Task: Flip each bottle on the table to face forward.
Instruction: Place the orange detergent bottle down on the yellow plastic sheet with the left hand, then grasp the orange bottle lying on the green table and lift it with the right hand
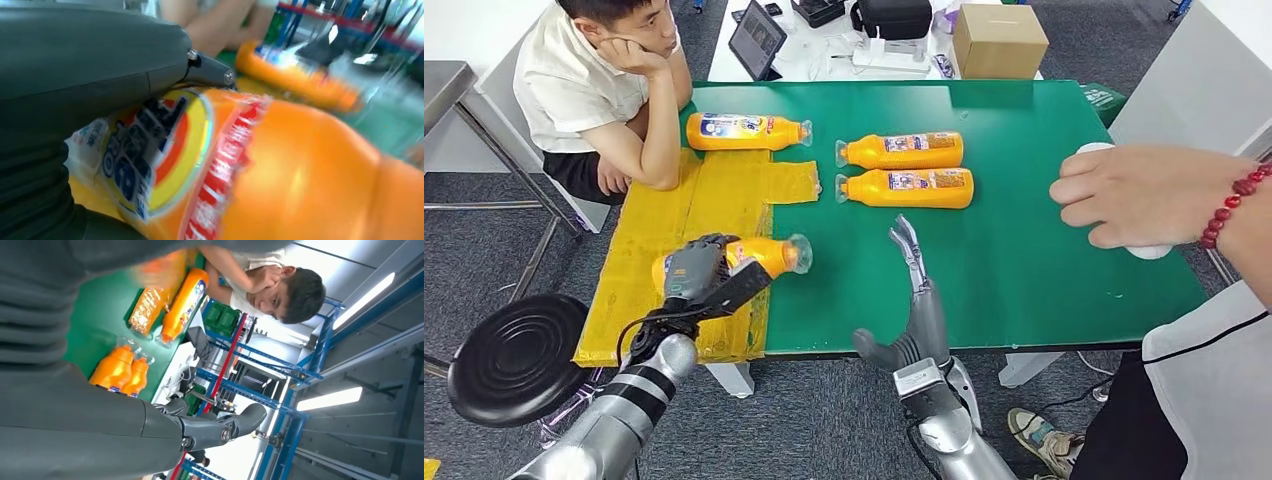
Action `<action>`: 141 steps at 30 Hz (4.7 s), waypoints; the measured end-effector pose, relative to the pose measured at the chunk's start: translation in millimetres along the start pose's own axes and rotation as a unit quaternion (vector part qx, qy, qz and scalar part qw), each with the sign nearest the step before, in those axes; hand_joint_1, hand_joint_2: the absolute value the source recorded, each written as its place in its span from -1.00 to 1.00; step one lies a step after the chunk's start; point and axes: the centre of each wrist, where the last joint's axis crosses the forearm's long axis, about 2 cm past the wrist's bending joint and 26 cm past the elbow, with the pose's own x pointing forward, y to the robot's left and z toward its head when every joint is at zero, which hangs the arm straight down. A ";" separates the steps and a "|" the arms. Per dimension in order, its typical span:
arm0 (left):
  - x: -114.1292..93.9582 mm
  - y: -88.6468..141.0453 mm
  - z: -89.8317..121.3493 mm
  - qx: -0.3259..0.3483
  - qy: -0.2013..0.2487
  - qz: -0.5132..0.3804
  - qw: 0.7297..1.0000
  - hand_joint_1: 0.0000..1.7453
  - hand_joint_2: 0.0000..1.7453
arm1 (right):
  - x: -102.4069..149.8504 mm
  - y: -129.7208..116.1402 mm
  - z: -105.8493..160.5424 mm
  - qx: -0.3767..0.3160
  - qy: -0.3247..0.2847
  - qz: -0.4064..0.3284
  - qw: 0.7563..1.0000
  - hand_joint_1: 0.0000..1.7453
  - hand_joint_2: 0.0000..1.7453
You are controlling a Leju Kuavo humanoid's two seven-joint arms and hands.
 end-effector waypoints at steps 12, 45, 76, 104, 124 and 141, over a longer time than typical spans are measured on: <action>-5.7 -2.7 -17.9 -0.037 0.066 -0.064 0.995 0.28 1.00 | 1.8 3.4 -2.5 -0.004 0.002 -0.014 1.000 -1.00 -1.00; 41.5 -17.0 -18.9 -0.093 -0.041 -0.172 0.980 -1.00 0.00 | 3.3 8.2 19.3 -0.027 0.043 -0.028 0.998 -1.00 -1.00; 40.0 11.3 113.0 0.110 -0.123 0.529 0.832 -1.00 1.00 | -49.0 -89.9 72.0 0.032 0.148 0.212 0.965 -1.00 1.00; 71.5 4.9 103.0 0.124 -0.133 0.516 0.837 -1.00 1.00 | -127.1 -168.5 53.2 0.225 0.284 0.450 0.816 -1.00 1.00; 79.5 -3.5 98.0 0.119 -0.124 0.519 0.837 -1.00 1.00 | -143.8 -175.5 23.8 0.297 0.304 0.501 0.754 -1.00 1.00; 85.3 -7.5 97.0 0.106 -0.126 0.521 0.837 -1.00 1.00 | -145.1 -171.3 10.7 0.300 0.304 0.525 0.736 -1.00 1.00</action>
